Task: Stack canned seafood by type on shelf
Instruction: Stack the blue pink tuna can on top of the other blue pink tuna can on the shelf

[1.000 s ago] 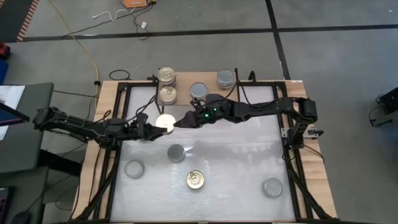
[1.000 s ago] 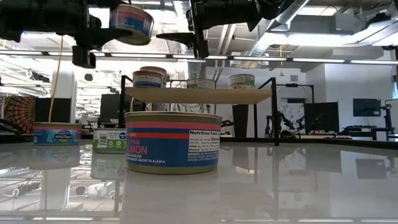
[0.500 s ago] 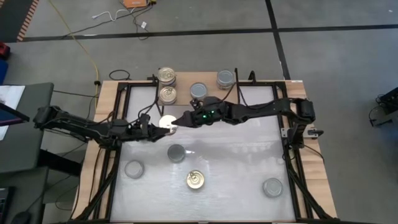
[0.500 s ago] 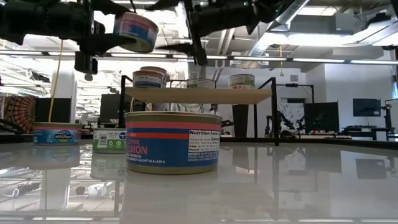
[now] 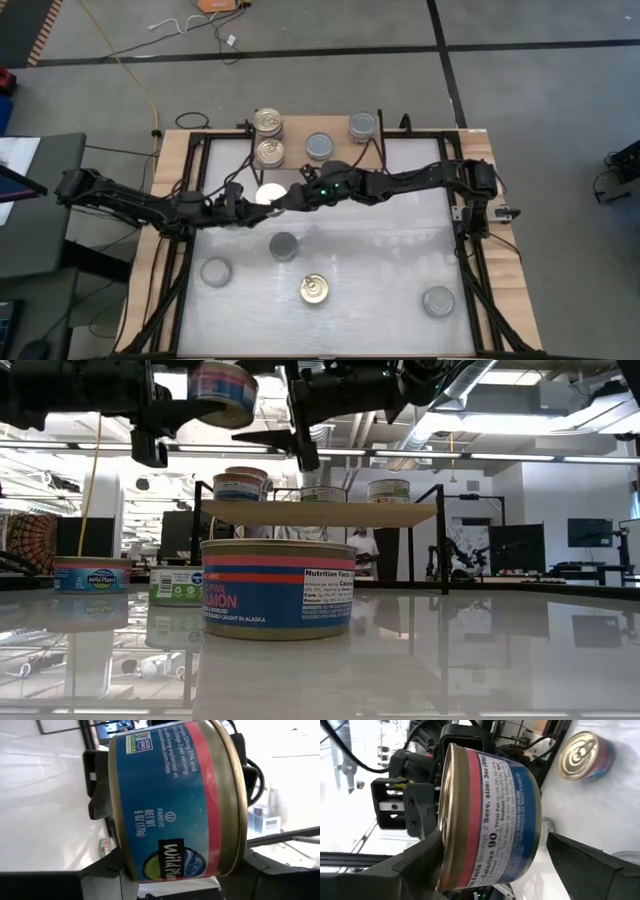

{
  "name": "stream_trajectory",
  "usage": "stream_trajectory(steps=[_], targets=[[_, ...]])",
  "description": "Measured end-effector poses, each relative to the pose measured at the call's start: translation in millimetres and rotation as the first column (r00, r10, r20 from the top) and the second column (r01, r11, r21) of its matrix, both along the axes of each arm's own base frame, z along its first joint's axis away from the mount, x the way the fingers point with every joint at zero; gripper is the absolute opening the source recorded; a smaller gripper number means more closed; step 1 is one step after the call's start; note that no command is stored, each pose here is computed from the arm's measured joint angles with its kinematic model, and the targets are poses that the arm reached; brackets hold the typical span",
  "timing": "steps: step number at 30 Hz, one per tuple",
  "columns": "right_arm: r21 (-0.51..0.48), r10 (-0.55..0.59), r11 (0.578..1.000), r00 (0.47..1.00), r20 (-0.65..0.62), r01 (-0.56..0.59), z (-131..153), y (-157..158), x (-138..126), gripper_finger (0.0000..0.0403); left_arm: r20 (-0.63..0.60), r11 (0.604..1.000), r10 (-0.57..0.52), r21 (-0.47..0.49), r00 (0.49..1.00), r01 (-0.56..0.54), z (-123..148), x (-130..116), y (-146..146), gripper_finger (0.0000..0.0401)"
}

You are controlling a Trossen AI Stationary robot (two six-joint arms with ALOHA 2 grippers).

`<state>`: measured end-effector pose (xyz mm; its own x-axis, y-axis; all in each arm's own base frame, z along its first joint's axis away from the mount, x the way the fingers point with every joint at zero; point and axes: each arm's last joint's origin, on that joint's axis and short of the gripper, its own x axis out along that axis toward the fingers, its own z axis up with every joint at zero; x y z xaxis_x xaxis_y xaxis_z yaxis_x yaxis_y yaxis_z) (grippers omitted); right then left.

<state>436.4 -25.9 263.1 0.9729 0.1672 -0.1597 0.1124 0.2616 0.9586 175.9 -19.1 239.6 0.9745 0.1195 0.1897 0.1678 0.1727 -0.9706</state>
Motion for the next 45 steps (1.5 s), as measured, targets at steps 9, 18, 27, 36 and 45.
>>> stream_trajectory(steps=[9,18,27,36,45], targets=[[-0.062,0.02,0.998,0.989,0.15,-0.011,14.5,-15.2,-0.4,0.0372,0.027,0.999,-0.035,0.019,0.999,0.035,2.8,-0.6,-1.0,0.0202],[-0.042,0.025,0.999,0.991,0.131,-0.02,12.7,-11.2,-0.2,0.0338,0.023,0.998,-0.052,0.02,0.998,0.051,2.4,-0.4,-1.6,0.0202],[-0.042,0.028,0.999,0.992,0.119,-0.023,11.1,-8.2,0.1,0.0242,0.024,0.998,-0.055,0.027,0.998,0.054,2.6,-0.5,-1.7,0.0202],[-0.034,0.029,0.999,0.994,0.102,-0.026,9.5,-7.1,0.1,0.0214,0.015,0.998,-0.052,0.041,0.999,0.051,1.8,-0.3,-1.7,0.0202],[-0.049,0.031,0.998,0.994,0.106,-0.026,9.8,-7.2,0.0,0.0221,0.015,0.999,-0.02,0.043,1.0,0.019,1.9,-0.4,-0.8,0.0202]])
